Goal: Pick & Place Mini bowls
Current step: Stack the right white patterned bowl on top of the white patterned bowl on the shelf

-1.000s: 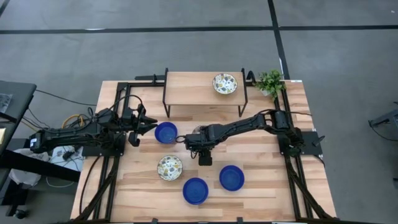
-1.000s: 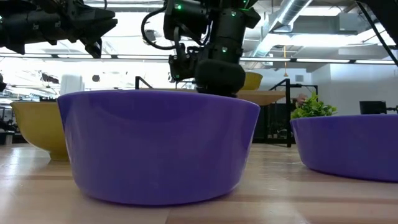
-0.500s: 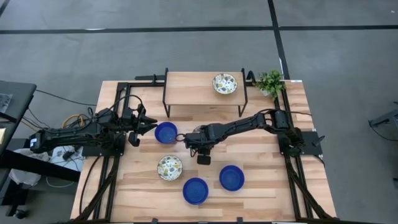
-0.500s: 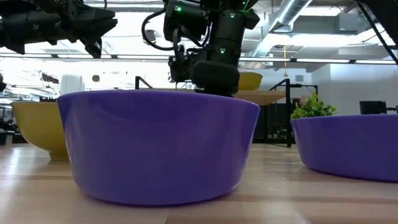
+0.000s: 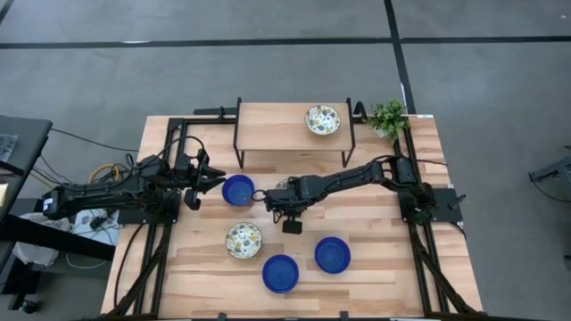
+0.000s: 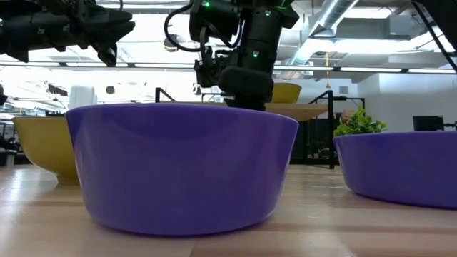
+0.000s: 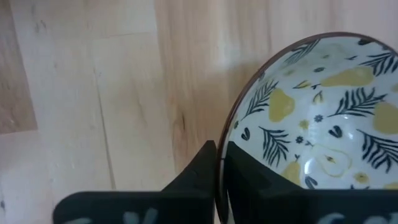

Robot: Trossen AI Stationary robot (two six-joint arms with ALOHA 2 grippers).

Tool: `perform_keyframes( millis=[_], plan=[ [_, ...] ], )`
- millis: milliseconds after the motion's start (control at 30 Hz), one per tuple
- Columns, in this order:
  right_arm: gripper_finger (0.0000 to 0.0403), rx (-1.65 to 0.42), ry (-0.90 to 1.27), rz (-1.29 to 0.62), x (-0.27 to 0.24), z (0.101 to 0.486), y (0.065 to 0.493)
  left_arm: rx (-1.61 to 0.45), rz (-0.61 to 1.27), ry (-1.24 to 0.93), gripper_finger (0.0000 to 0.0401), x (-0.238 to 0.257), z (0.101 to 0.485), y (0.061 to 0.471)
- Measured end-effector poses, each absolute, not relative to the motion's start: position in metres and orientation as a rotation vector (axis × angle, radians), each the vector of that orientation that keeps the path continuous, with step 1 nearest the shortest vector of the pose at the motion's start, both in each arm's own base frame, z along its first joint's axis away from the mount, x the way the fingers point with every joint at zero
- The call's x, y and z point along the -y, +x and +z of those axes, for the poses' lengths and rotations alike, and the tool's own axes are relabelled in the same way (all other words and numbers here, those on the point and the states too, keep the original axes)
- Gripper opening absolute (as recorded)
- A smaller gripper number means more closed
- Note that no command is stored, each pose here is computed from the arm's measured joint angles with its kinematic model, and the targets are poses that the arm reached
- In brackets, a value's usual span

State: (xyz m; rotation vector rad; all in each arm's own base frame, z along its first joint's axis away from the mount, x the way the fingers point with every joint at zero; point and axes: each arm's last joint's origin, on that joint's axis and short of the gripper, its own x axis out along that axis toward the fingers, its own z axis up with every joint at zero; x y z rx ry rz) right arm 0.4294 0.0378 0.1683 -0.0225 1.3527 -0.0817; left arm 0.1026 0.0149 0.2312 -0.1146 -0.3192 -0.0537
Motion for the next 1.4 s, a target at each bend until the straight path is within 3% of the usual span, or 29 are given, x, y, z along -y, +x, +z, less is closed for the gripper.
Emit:
perform_keyframes(
  millis=[367, 600, 967, 1167, 1400],
  plan=[
    [0.0002, -1.355, -0.047, -0.101, -0.044, 0.175, 0.431, 0.319, -0.054, -0.115, 0.0082, -0.015, 0.231, 0.103],
    [0.0001, -1.366, -0.079, -0.059, -0.050, 0.222, 0.435, 0.319, -0.054, -0.115, 0.0082, -0.015, 0.231, 0.103],
    [0.0001, -1.313, -0.122, 0.312, -0.063, 0.332, 0.416, 0.319, -0.054, -0.115, 0.0082, -0.015, 0.231, 0.103],
    [0.0000, -1.239, -0.007, 0.565, -0.067, 0.362, 0.393, 0.314, -0.053, -0.116, 0.0082, -0.015, 0.231, 0.103],
    [0.0000, -1.078, 0.011, 0.637, -0.068, 0.392, 0.380, 0.293, -0.051, -0.121, 0.0082, -0.016, 0.229, 0.106]
  ],
)
